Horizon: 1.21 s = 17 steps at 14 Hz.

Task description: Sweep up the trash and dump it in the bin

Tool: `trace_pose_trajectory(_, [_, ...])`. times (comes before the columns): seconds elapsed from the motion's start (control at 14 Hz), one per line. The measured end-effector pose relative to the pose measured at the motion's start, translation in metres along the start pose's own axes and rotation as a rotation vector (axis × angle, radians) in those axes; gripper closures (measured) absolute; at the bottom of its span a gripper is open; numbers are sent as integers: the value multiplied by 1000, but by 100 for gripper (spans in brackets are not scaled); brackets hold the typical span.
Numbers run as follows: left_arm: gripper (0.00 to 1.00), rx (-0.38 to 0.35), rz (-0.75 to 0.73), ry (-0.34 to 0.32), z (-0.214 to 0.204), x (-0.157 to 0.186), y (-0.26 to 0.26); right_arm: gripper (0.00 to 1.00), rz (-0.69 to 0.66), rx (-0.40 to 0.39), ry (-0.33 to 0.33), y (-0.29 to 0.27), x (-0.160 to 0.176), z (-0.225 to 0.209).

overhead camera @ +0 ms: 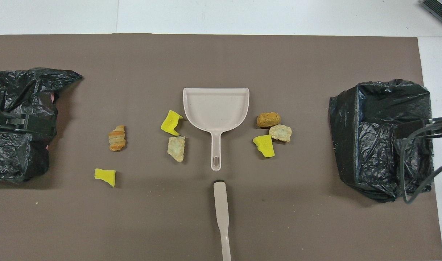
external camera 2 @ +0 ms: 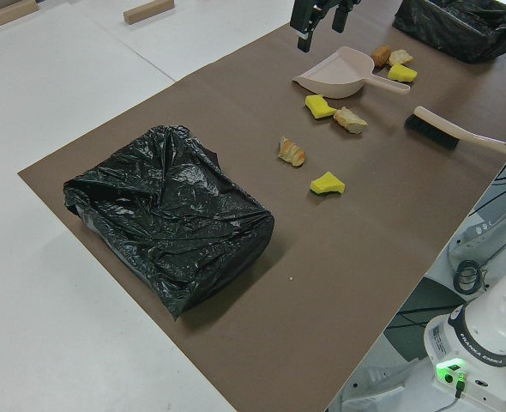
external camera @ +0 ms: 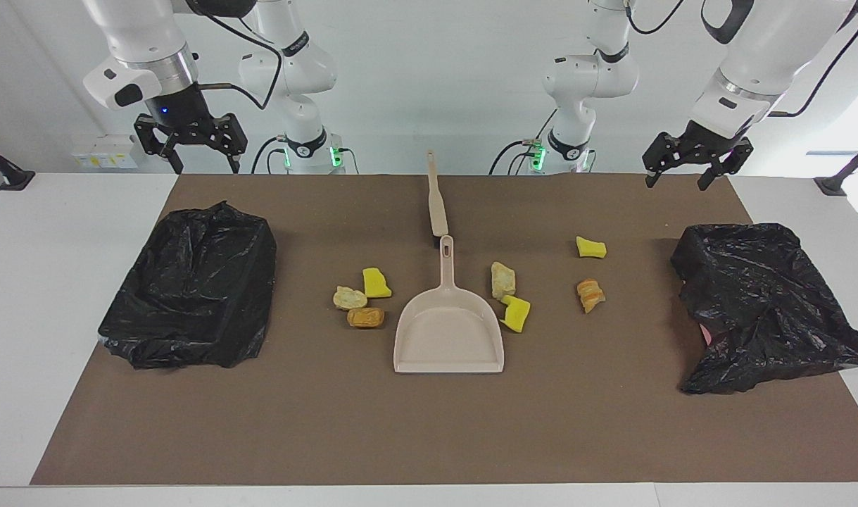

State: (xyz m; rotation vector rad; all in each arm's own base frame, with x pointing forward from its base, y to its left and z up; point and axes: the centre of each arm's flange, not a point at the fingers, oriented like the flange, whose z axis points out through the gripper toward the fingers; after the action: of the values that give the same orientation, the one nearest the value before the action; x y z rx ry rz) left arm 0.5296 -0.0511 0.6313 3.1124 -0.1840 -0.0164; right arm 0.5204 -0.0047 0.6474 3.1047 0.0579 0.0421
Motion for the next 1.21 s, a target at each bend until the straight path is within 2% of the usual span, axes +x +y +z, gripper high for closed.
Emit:
trace_pose_trajectory(0.79, [0,-14,33,-4,2,0,19,0,0,0,0,0,0,0])
trace_pose_trajectory(1.21, [0,-12,128,-74,35,-6,76,0,0,0,0,0,0,0])
